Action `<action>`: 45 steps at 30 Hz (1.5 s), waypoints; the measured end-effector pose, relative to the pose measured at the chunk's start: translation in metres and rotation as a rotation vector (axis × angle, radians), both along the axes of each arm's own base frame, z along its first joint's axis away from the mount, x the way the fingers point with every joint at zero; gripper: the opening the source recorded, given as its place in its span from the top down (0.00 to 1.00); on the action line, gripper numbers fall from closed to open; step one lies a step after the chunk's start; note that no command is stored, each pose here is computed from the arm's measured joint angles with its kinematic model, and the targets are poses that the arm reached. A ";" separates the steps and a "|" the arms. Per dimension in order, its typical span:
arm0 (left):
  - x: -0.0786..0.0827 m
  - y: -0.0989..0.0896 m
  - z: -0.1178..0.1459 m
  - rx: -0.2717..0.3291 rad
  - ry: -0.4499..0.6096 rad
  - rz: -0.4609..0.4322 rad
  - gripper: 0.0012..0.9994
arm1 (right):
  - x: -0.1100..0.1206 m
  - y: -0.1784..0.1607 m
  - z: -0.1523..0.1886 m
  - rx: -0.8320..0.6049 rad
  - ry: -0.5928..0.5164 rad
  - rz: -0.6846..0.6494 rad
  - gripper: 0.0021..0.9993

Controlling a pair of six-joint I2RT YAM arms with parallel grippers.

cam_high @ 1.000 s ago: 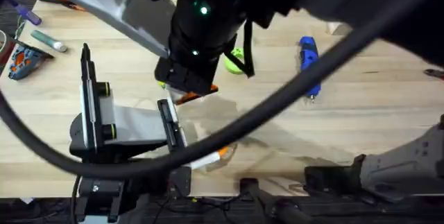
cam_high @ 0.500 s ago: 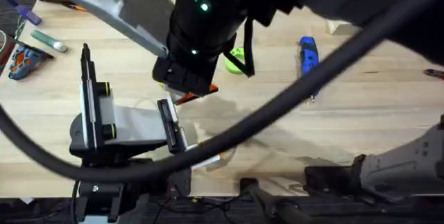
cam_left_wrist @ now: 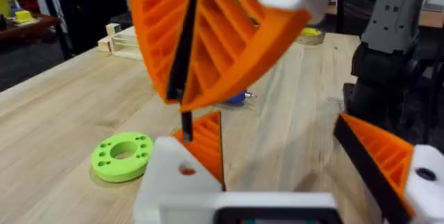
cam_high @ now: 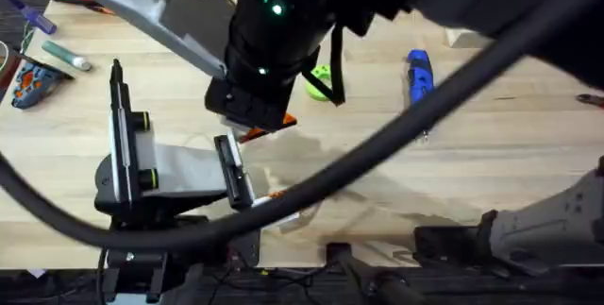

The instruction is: Pick up the gripper from the table and insert it into the empty holder that is missing its gripper. Then pick up a screw, insert it into the mounting hole, and use the screwdriver to tighten it. Finally, clean up the table by picking up the vegetable and placing it into the bucket.

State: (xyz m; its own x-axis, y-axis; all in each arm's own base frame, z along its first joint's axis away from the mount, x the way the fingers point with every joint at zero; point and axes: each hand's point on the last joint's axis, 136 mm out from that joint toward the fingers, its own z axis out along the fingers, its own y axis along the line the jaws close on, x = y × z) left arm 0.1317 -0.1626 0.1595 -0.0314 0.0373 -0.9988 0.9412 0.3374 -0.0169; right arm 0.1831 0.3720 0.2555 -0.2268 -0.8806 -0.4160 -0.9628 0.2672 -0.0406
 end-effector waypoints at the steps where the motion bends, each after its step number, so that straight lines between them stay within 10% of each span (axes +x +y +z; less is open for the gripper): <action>1: 0.000 0.000 0.000 0.000 0.000 0.000 0.01 | 0.000 0.000 0.000 0.000 0.001 -0.003 1.00; 45: 0.000 0.000 0.000 0.000 0.000 0.000 0.01 | 0.001 -0.001 -0.001 0.066 -0.002 -0.061 1.00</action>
State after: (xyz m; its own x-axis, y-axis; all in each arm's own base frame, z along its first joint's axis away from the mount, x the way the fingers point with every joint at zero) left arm 0.1317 -0.1626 0.1596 -0.0310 0.0373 -0.9988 0.9412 0.3374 -0.0166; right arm 0.1839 0.3706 0.2549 -0.2779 -0.8358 -0.4736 -0.9447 0.3271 -0.0229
